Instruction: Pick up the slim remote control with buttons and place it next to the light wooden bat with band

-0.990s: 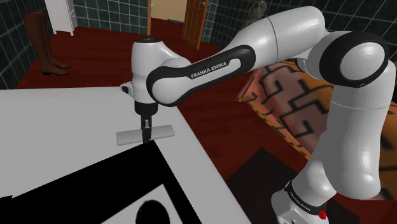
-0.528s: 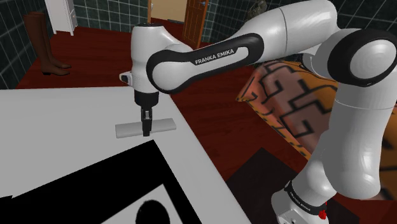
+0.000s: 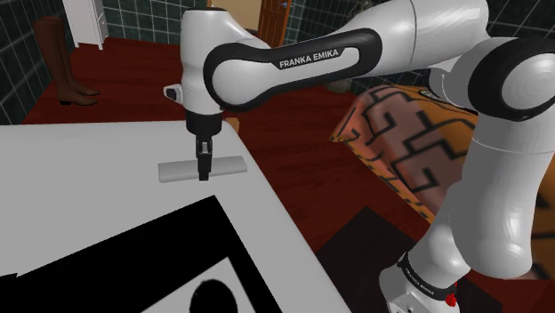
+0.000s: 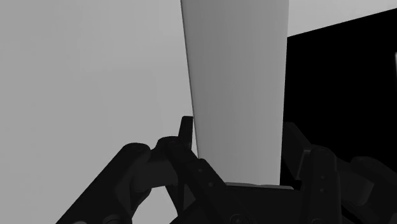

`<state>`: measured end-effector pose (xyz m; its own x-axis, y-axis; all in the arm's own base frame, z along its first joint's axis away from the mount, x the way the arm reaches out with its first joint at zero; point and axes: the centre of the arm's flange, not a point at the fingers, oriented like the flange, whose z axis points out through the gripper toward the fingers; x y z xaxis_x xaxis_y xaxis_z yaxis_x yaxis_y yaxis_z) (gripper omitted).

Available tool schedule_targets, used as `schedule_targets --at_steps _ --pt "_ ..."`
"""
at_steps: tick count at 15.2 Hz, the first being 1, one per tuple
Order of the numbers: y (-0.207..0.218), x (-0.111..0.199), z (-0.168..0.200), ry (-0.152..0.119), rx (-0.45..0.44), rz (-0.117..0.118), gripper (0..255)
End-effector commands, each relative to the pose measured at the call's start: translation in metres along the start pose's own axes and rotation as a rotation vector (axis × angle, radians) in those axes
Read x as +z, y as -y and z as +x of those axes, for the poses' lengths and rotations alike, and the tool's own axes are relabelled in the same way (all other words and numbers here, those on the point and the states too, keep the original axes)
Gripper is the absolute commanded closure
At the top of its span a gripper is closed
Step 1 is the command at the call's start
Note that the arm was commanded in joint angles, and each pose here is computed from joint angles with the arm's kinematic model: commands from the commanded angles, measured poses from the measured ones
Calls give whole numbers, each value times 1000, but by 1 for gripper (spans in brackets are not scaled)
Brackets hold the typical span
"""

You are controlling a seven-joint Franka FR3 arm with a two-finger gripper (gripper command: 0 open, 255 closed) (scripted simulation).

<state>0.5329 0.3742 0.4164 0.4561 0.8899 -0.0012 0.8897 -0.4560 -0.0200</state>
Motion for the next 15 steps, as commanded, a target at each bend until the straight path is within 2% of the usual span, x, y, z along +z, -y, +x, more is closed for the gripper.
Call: schedule_targets --at_steps 1,15 --pt "18 -1 8 0 0 0 255" --pt "186 2 84 0 0 0 255"
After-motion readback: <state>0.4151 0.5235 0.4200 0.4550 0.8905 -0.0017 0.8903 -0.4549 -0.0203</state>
